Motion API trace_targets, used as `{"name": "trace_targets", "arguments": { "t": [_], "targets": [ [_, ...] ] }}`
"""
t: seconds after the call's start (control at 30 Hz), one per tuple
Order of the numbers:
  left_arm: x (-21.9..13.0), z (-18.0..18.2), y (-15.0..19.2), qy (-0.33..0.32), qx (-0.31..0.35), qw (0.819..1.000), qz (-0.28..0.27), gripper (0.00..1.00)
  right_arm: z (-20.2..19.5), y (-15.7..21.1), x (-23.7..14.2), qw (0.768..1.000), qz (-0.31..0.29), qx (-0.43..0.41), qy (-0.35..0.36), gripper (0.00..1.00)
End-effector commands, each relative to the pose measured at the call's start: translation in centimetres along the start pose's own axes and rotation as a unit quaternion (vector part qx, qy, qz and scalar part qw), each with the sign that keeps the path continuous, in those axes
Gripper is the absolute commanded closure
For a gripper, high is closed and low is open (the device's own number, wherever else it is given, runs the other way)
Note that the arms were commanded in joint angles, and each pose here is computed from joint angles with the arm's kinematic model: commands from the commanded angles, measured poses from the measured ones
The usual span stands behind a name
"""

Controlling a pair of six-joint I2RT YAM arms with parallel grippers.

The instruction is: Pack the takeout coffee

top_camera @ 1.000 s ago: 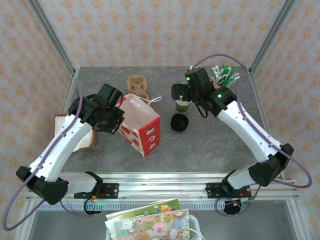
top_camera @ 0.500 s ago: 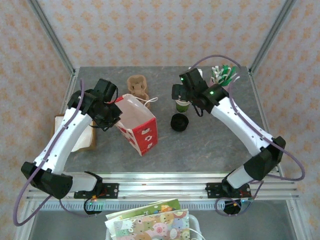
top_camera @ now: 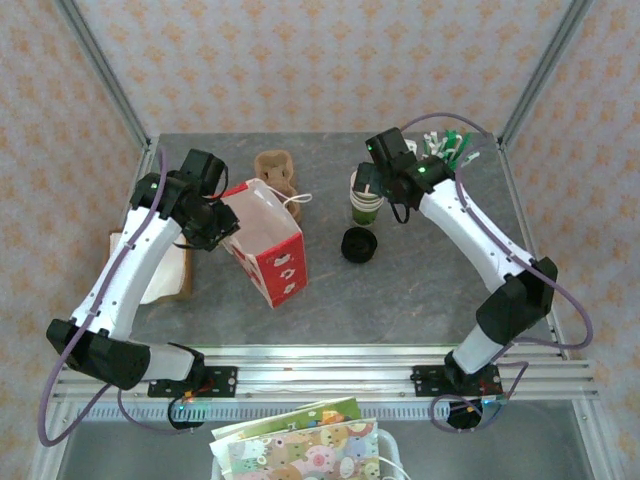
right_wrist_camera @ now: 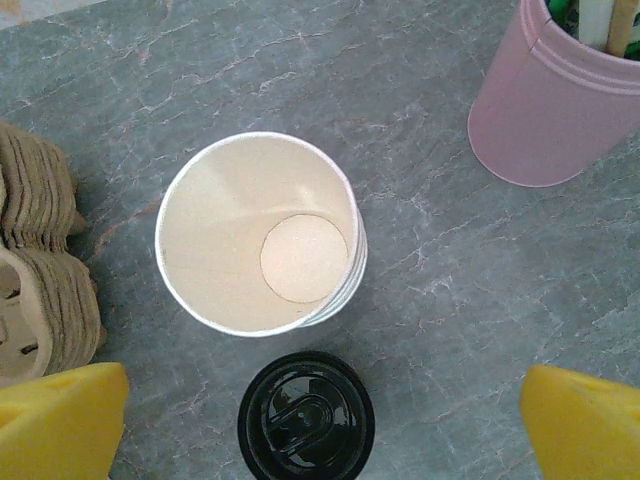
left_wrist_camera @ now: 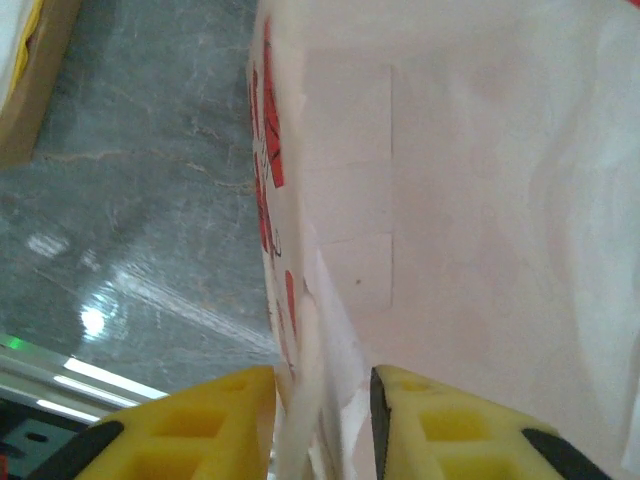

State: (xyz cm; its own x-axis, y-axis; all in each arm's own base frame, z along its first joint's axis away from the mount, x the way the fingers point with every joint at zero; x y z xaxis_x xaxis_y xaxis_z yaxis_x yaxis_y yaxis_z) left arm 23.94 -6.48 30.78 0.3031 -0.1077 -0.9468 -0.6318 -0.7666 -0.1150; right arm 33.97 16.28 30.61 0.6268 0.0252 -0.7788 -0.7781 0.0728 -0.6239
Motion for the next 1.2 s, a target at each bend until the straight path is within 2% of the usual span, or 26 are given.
{"name": "trace_targets", "arguments": {
  "t": [0.0,0.17,0.33,0.53,0.67,0.8,0.93,1.03,1.17],
  "targets": [
    [-1.2,-0.1,-0.3,0.011,0.003,1.0,-0.005,0.55,0.1,-0.5,0.1,1.0,0.01,0.016,0.0,0.01],
    [-3.6,-0.8,-0.5,0.053,-0.005,0.998,-0.021,0.32,0.1,-1.2,0.8,0.999,0.022,0.021,0.011,0.03],
    [-8.2,-2.1,-1.2,0.122,0.004,0.99,-0.071,0.19,-0.2,-1.9,1.2,0.999,0.027,0.032,0.012,0.04],
    [-12.1,-4.5,-2.5,0.169,0.067,0.974,-0.137,0.16,-1.2,-2.1,2.9,0.998,0.048,0.037,0.027,0.08],
    [-13.7,-8.7,-2.3,0.183,0.153,0.953,-0.187,0.17,-1.3,-2.5,4.1,0.997,0.06,0.031,0.033,0.1],
    [-11.4,-12.6,-0.9,0.157,0.211,0.945,-0.195,0.2,-0.8,-2.9,5.1,0.996,0.081,0.015,0.035,0.12],
    [-9.4,-15.5,1.4,0.122,0.279,0.925,-0.23,0.22,-0.6,-2.6,6.0,0.994,0.105,0.003,0.044,0.15],
    [-9.7,-17.4,3.0,0.15,0.304,0.906,-0.252,0.22,-0.7,-2.2,6.7,0.993,0.11,0.001,0.049,0.19],
    [-9.9,-18.9,4.6,0.201,0.324,0.89,-0.248,0.22,-0.4,-2.0,7.5,0.992,0.115,0.0,0.046,0.27]
  ]
}}
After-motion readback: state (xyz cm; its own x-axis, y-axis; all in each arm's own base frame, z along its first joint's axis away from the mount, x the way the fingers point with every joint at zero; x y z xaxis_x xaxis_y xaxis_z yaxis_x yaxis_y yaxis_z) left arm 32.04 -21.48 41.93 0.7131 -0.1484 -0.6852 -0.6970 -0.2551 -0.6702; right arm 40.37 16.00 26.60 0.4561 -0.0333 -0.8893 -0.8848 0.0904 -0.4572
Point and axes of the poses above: each hand's point on the last joint's axis, 136 mm out from that joint toward the fingers, its own x axis out along the fingers, its own z axis along the line the jaws close on, y = z × x, the point moved 7 cm from there along -x, back along the fingers, and after that the axes turned 9 degrees about -x, right-handed, at the moved point
